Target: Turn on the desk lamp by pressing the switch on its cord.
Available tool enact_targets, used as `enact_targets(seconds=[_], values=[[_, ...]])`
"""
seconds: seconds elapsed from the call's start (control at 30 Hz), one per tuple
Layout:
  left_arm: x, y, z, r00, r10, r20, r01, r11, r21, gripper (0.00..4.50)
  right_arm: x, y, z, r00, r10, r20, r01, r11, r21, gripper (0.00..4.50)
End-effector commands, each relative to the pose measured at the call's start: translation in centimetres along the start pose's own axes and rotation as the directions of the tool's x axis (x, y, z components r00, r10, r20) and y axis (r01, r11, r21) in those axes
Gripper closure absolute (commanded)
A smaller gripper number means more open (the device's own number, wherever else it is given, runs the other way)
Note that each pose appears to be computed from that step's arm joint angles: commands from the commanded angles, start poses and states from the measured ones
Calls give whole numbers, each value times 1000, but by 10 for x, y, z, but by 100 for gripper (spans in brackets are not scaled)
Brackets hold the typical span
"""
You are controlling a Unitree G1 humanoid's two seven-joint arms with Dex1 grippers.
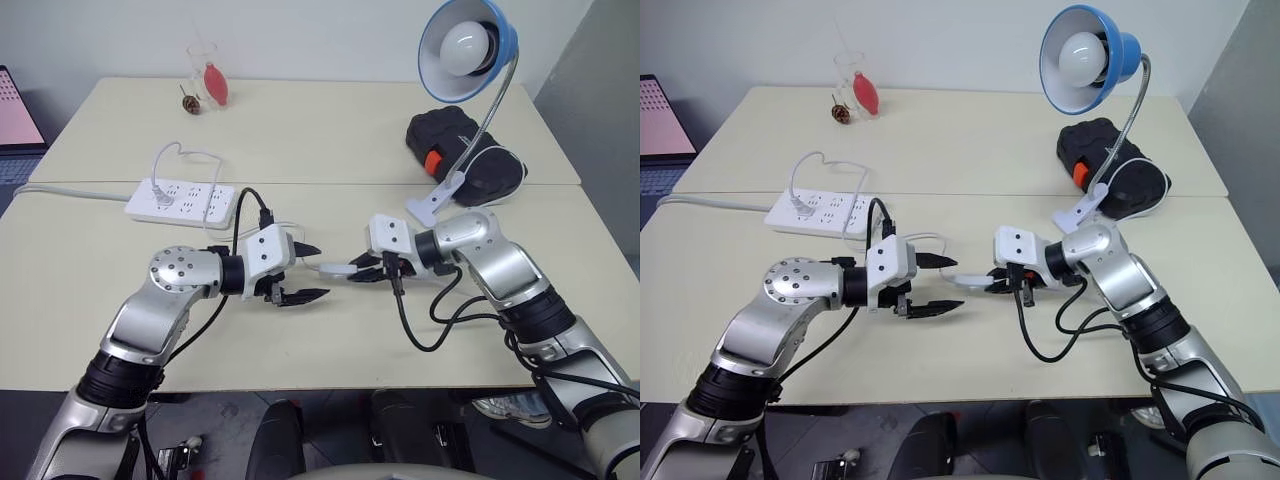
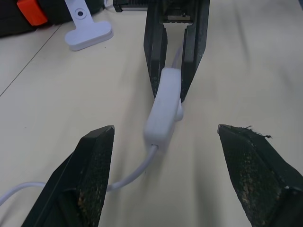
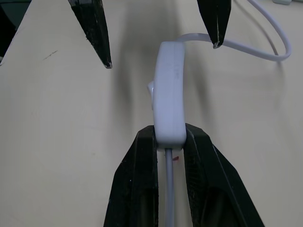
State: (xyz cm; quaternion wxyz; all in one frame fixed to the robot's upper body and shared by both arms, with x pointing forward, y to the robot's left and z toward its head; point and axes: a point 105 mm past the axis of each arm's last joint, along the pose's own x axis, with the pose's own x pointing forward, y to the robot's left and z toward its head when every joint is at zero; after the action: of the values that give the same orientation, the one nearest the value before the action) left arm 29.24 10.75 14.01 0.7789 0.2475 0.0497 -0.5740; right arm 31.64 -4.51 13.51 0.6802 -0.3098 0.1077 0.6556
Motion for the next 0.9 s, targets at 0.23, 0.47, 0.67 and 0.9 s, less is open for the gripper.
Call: enact_targets(seconds=[0.23, 0.47, 0.67, 0.9], values=[[4, -2, 10, 999, -21, 31, 20, 1000, 17, 88, -3, -2, 17, 1000, -6, 27, 8, 997, -75, 412], [9, -1, 12, 999, -23, 41, 22, 999, 27, 88, -2, -2, 19, 1000, -5, 30, 8, 997, -83, 412], [13, 1, 9, 999, -42, 23, 41, 998, 55, 190, -2, -1, 20, 999, -3, 34, 6, 996, -88, 412], [10, 5, 4, 999, -36, -2, 36, 996, 84, 343, -3, -1, 22, 999, -2, 40, 6, 996, -92, 412]])
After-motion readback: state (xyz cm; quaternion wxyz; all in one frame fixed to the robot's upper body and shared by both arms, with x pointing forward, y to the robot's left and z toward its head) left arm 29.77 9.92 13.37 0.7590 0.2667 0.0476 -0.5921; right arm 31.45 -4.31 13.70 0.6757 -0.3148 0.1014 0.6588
